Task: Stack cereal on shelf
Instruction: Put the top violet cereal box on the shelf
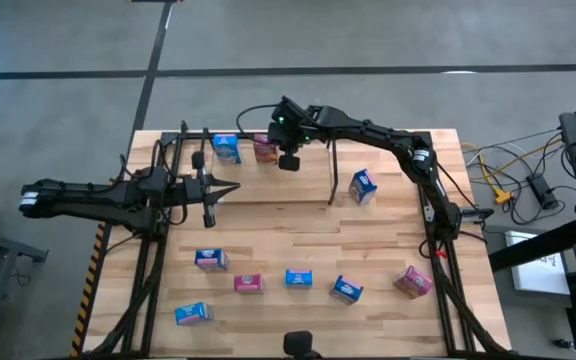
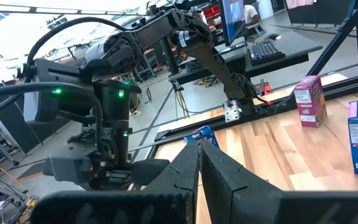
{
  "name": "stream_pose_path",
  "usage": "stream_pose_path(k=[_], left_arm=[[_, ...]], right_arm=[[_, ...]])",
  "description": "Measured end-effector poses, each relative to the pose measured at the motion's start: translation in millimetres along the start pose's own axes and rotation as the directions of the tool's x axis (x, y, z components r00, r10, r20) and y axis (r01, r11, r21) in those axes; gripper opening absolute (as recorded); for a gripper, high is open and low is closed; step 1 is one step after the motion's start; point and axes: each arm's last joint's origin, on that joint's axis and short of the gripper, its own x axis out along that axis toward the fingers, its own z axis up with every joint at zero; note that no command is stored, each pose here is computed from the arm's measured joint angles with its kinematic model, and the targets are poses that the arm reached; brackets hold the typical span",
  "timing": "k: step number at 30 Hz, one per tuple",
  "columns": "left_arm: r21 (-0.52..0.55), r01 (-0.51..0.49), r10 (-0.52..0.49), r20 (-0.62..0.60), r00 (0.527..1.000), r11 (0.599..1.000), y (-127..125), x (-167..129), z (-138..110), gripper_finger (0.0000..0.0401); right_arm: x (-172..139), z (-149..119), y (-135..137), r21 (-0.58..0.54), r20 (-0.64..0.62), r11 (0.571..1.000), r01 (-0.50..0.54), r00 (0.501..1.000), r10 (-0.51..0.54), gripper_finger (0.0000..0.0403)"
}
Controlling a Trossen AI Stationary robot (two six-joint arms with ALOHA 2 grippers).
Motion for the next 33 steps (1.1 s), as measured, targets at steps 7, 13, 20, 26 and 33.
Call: stream_pose_path(k=[7,13,20,26,33], left_arm=[[0.0,0.0,0.0,0.0,1.0,1.0,0.0,0.0,0.0,0.0],[0.001,0.001,-0.001,-0.003,1.0,1.0,-0.1,0.0,-0.3,0.0],[0.001,0.003,-0.003,-0.006,1.0,1.0,-0.3,0.0,-0.6,0.0],[0.004,0.002,-0.002,-0.006,1.0,1.0,-0.3,0.0,-0.6,0.0],[0.005,0.002,-0.002,-0.006,1.0,1.0,-0.2,0.1,-0.6,0.0]], right_arm=[[-0.3,-0.2,-1.4,-0.001,-0.001,1.0,0.004,1.0,-0.004,0.0016],[-12.0,-3.1,2.9,0.027,-0.033,0.998,-0.059,0.998,0.06,0.0016],[-14.9,5.0,11.4,0.039,0.089,0.971,-0.236,0.969,0.232,0.0016],[-13.8,29.4,3.3,0.035,0.344,0.991,-0.132,0.932,0.113,0.0016],[9.3,38.2,-1.8,0.102,0.474,0.99,-0.101,0.879,0.041,0.0016]])
